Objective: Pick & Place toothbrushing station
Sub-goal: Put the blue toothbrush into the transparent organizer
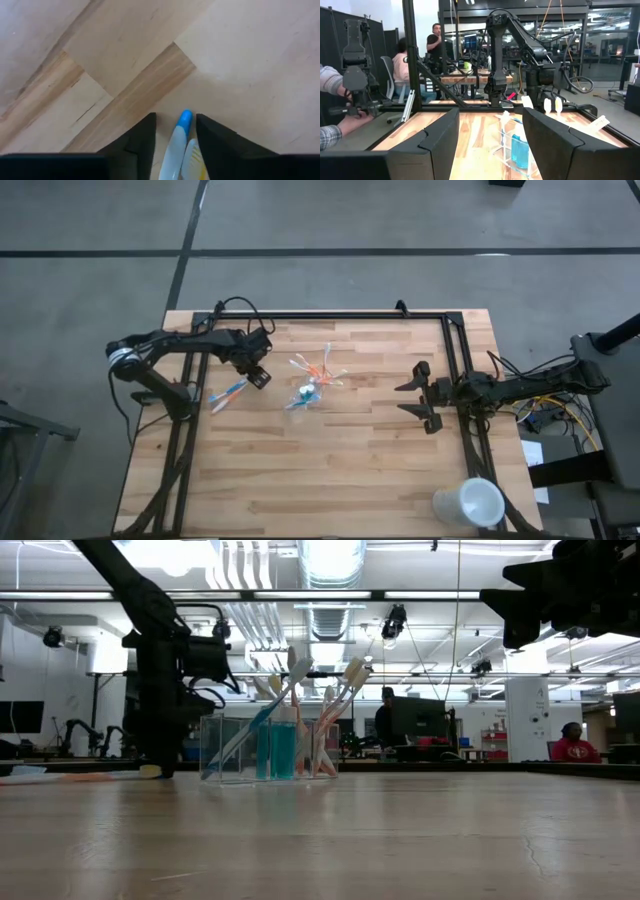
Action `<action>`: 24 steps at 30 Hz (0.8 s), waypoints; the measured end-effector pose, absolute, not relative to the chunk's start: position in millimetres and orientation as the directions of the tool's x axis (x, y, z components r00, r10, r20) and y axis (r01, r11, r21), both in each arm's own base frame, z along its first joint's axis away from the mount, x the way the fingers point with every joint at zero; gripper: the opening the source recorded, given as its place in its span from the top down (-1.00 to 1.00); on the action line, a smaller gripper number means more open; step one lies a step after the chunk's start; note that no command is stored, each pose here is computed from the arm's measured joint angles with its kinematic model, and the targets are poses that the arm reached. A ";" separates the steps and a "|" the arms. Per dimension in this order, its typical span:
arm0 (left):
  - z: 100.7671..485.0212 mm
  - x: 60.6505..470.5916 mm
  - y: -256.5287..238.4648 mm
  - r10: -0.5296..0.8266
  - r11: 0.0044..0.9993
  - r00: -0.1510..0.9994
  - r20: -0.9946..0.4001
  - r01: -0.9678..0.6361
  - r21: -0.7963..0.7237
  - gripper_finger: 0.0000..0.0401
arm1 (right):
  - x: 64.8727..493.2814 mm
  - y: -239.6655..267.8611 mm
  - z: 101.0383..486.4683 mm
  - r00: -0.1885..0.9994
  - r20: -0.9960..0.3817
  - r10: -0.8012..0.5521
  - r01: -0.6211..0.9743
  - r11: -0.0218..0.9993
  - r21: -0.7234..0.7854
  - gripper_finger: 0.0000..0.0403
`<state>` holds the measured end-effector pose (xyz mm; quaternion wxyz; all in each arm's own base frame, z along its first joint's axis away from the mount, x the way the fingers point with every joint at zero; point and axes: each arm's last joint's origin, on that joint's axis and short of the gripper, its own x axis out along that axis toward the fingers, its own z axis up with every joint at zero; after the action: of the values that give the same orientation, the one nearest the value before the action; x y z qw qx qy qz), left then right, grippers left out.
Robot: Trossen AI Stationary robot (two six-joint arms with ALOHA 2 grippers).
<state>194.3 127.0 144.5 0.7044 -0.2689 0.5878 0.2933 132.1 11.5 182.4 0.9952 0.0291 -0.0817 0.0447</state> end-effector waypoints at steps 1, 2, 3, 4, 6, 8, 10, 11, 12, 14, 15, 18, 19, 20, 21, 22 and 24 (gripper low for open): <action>144.3 194.3 127.0 0.099 0.683 0.138 -0.986 -0.729 -0.033 0.33 | 132.1 11.5 182.3 0.983 0.165 0.085 -0.094 0.994 0.049 -0.07; 144.2 194.5 127.3 0.102 0.683 0.141 -0.985 -0.730 -0.034 0.40 | 132.1 11.5 182.3 0.983 0.165 0.084 -0.094 0.994 0.049 -0.07; 144.3 195.0 127.6 0.105 0.683 0.146 -0.984 -0.730 -0.035 0.46 | 132.2 11.5 182.4 0.983 0.165 0.084 -0.094 0.994 0.051 -0.07; 144.1 195.1 127.7 0.106 0.683 0.149 -0.983 -0.730 -0.037 0.53 | 132.2 11.5 182.4 0.983 0.165 0.084 -0.094 0.994 0.051 -0.07; 144.2 195.6 127.9 0.106 0.683 0.155 -0.982 -0.729 -0.041 0.66 | 132.1 11.5 182.3 0.983 0.165 0.085 -0.094 0.994 0.050 -0.07; 144.1 196.1 128.0 0.104 0.682 0.162 -0.981 -0.729 -0.048 0.77 | 132.1 11.5 182.4 0.983 0.165 0.084 -0.094 0.994 0.051 -0.07; 144.4 197.6 128.4 0.102 0.681 0.182 -0.978 -0.729 -0.065 0.86 | 132.1 11.5 182.3 0.983 0.165 0.084 -0.094 0.994 0.050 -0.07; 144.9 199.2 128.9 0.103 0.680 0.200 -0.974 -0.729 -0.077 0.89 | 132.1 11.5 182.4 0.983 0.165 0.085 -0.094 0.994 0.050 -0.07; 145.4 200.7 129.6 0.109 0.680 0.216 -0.970 -0.728 -0.086 0.92 | 132.1 11.5 182.4 0.983 0.165 0.084 -0.094 0.994 0.051 -0.07; 146.1 203.3 131.1 0.123 0.679 0.243 -0.962 -0.728 -0.097 0.94 | 132.1 11.5 182.3 0.983 0.165 0.085 -0.094 0.994 0.049 -0.07; 146.6 204.9 132.2 0.133 0.680 0.261 -0.956 -0.726 -0.104 0.94 | 132.1 11.5 182.3 0.983 0.165 0.084 -0.094 0.994 0.050 -0.07; 148.2 210.7 136.0 0.172 0.684 0.319 -0.932 -0.720 -0.120 0.91 | 132.1 11.5 182.4 0.983 0.165 0.085 -0.094 0.994 0.049 -0.07; 148.8 212.5 137.1 0.185 0.685 0.336 -0.924 -0.718 -0.123 0.90 | 132.2 11.5 182.4 0.983 0.165 0.084 -0.093 0.994 0.050 -0.07; 149.5 214.5 138.5 0.200 0.686 0.354 -0.914 -0.716 -0.127 0.90 | 132.2 11.5 182.4 0.983 0.165 0.084 -0.094 0.994 0.051 -0.07; 150.2 216.2 139.8 0.214 0.687 0.370 -0.904 -0.715 -0.130 0.90 | 132.1 11.5 182.3 0.983 0.165 0.084 -0.094 0.994 0.051 -0.07; 151.2 217.8 140.9 0.226 0.687 0.384 -0.895 -0.714 -0.133 0.90 | 132.1 11.5 182.3 0.983 0.165 0.084 -0.093 0.994 0.050 -0.07; 153.9 221.7 143.6 0.252 0.683 0.419 -0.872 -0.716 -0.147 0.91 | 132.1 11.5 182.3 0.983 0.165 0.085 -0.094 0.994 0.050 -0.07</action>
<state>221.7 143.6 153.9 0.8013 -0.2601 0.4463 0.3018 132.1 11.5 182.3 0.9952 0.0289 -0.0815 0.0448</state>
